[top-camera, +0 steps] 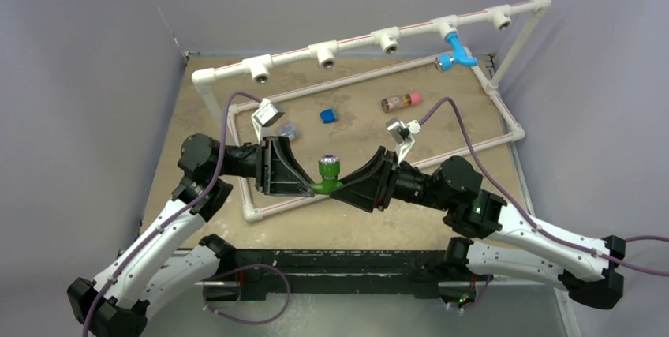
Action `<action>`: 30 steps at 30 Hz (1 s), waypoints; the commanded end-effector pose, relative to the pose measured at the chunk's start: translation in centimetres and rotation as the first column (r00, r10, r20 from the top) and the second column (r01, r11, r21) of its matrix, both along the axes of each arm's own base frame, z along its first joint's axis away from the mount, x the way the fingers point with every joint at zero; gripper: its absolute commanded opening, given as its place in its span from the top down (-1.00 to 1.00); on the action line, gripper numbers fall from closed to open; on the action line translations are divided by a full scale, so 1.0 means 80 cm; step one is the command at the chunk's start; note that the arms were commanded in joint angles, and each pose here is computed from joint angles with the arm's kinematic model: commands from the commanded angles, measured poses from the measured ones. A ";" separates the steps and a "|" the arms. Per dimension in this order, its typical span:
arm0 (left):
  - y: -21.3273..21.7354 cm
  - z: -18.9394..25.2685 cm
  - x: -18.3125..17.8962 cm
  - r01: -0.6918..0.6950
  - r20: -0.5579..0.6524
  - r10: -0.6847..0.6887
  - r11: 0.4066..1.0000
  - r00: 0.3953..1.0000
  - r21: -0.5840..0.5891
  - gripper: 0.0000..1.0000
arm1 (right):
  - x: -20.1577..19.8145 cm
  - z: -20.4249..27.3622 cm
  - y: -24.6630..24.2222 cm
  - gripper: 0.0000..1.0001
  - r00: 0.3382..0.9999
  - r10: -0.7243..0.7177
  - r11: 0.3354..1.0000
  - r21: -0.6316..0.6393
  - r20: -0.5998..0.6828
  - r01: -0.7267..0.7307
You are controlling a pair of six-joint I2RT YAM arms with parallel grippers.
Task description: Install the water faucets
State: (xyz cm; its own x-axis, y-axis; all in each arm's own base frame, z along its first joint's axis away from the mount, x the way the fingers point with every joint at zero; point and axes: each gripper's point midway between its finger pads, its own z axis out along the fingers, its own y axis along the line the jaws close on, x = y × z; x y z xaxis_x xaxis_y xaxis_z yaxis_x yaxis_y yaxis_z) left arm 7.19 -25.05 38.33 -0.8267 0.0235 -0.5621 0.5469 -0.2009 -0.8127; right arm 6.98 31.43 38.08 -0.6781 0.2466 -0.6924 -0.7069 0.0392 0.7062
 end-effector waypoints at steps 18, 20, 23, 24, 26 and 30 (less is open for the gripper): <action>-0.004 0.007 0.016 -0.079 0.044 0.077 0.996 0.996 0.041 -0.17 | 0.018 0.016 -0.020 1.00 0.992 -0.120 0.993 0.025 0.041 0.119; -0.005 0.008 0.020 -0.106 0.062 0.102 0.992 0.993 0.064 -0.24 | 0.022 0.023 -0.026 1.00 0.988 -0.146 0.989 0.024 0.054 0.145; -0.005 0.010 0.037 -0.190 0.086 0.179 0.972 0.980 0.140 -0.32 | 0.029 0.032 -0.035 1.00 0.979 -0.190 0.982 0.001 0.075 0.190; -0.005 0.013 0.043 -0.220 0.109 0.204 0.963 0.973 0.157 -0.33 | 0.031 0.039 -0.038 1.00 0.975 -0.205 0.979 0.003 0.087 0.205; -0.003 0.017 0.057 -0.281 0.160 0.253 0.940 0.954 0.193 -0.36 | 0.040 0.049 -0.047 1.00 0.962 -0.253 0.967 -0.009 0.101 0.255; 0.005 0.027 0.098 -0.447 0.285 0.375 0.857 0.882 0.257 -0.39 | 0.055 0.071 -0.067 1.00 0.928 -0.342 0.936 -0.039 0.145 0.351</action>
